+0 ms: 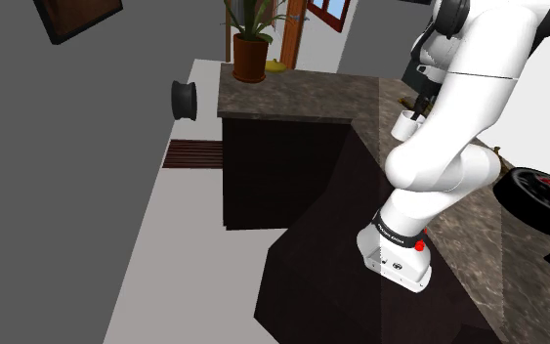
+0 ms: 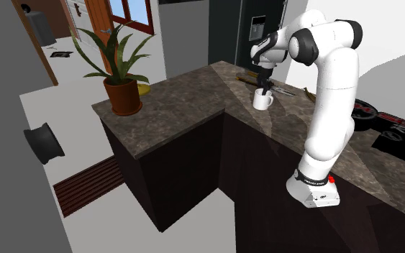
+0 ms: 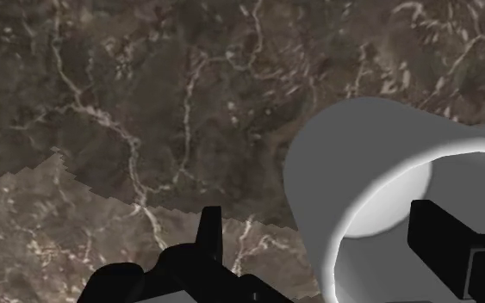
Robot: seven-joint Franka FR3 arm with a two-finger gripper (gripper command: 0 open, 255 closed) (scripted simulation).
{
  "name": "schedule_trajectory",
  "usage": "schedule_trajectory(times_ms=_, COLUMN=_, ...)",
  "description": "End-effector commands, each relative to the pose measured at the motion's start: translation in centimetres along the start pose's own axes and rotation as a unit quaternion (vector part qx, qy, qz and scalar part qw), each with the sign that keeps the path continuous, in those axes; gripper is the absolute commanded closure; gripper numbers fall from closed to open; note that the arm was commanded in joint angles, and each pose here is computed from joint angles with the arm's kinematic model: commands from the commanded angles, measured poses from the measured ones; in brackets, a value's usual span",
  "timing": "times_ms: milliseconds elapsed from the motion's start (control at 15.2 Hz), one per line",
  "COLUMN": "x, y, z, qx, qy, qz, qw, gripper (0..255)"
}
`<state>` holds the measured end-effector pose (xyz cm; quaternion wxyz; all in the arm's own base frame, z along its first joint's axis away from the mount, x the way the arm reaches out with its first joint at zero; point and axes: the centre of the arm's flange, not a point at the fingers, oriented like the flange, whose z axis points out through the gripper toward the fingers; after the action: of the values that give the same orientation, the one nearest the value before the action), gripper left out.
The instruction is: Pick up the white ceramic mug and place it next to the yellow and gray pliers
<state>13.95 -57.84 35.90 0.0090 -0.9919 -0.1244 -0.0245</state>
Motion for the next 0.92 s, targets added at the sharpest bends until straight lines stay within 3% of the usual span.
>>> schedule_trajectory(times_ms=0, x=0.0, y=0.0, z=0.0, qx=0.000, qy=0.000, qz=0.000, qw=1.0000, gripper=0)
schedule_trajectory(times_ms=66, x=0.0, y=0.0, z=0.0, qx=0.000, qy=0.000, qz=0.000, qw=1.0000, gripper=0)
schedule_trajectory(times_ms=330, x=0.0, y=0.0, z=-5.0, qx=0.000, qy=0.000, qz=0.000, qw=1.0000, gripper=0)
schedule_trajectory(times_ms=858, x=0.0, y=0.0, z=-5.0, qx=0.000, qy=0.000, qz=0.000, qw=1.0000, gripper=0)
